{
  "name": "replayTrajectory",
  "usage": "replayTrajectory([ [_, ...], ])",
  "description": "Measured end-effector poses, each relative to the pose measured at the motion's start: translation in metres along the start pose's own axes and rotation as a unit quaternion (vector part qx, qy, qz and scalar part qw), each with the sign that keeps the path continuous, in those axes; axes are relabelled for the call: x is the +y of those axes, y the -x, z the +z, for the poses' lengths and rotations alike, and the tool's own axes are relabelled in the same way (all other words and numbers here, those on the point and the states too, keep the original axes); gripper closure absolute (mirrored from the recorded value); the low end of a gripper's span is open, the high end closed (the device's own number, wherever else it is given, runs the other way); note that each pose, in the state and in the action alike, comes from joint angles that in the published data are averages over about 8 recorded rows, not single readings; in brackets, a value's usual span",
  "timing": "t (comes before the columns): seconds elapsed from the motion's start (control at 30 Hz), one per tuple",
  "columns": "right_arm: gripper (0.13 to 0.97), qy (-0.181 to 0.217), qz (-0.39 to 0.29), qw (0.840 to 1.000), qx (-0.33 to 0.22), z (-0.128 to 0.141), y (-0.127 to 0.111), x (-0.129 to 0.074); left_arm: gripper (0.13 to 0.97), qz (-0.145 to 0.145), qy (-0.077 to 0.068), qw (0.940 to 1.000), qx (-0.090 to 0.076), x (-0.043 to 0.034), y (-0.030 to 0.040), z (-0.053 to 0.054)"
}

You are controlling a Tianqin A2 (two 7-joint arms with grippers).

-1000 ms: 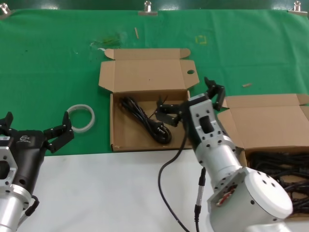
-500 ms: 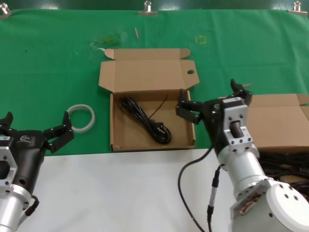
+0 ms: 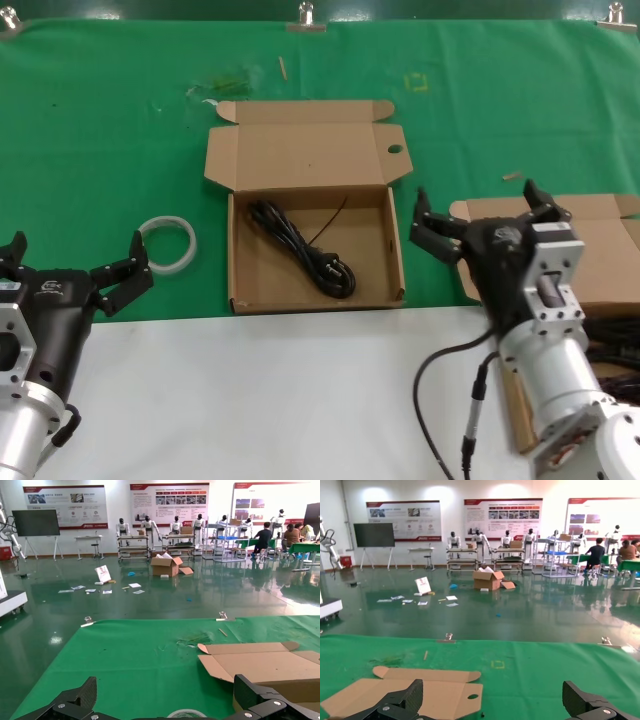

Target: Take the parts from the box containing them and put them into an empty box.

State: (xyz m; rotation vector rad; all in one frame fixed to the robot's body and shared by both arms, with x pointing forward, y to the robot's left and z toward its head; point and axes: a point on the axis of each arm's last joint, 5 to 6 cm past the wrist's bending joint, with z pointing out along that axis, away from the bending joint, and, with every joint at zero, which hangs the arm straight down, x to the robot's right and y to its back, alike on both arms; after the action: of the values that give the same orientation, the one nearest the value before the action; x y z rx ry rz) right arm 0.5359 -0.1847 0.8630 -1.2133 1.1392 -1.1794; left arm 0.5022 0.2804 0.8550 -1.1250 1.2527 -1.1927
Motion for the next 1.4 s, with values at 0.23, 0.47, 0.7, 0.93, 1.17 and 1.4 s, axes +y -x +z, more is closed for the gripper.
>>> replayTrajectory([
  [0.23,0.13,-0.003,0.023,1.0,0.007,-0.012,-0.018,0.006,0.132,0.0,0.0,1.0,0.0,0.0,0.0,0.0],
  [0.47,0.13,0.0,0.043,0.999,0.012,-0.023,-0.034,0.012,0.132,0.0,0.0,1.0,0.0,0.0,0.0,0.0],
  [0.7,0.13,0.001,0.047,0.999,0.013,-0.026,-0.038,0.013,0.132,0.0,0.0,1.0,0.0,0.0,0.0,0.0],
  [0.93,0.13,0.001,0.048,0.999,0.013,-0.026,-0.038,0.013,0.132,0.0,0.0,1.0,0.0,0.0,0.0,0.0],
  [1.17,0.13,0.001,0.048,0.999,0.013,-0.026,-0.038,0.013,0.132,0.0,0.0,1.0,0.0,0.0,0.0,0.0],
  [1.4,0.13,0.001,0.048,0.999,0.013,-0.026,-0.038,0.013,0.132,0.0,0.0,1.0,0.0,0.0,0.0,0.0],
])
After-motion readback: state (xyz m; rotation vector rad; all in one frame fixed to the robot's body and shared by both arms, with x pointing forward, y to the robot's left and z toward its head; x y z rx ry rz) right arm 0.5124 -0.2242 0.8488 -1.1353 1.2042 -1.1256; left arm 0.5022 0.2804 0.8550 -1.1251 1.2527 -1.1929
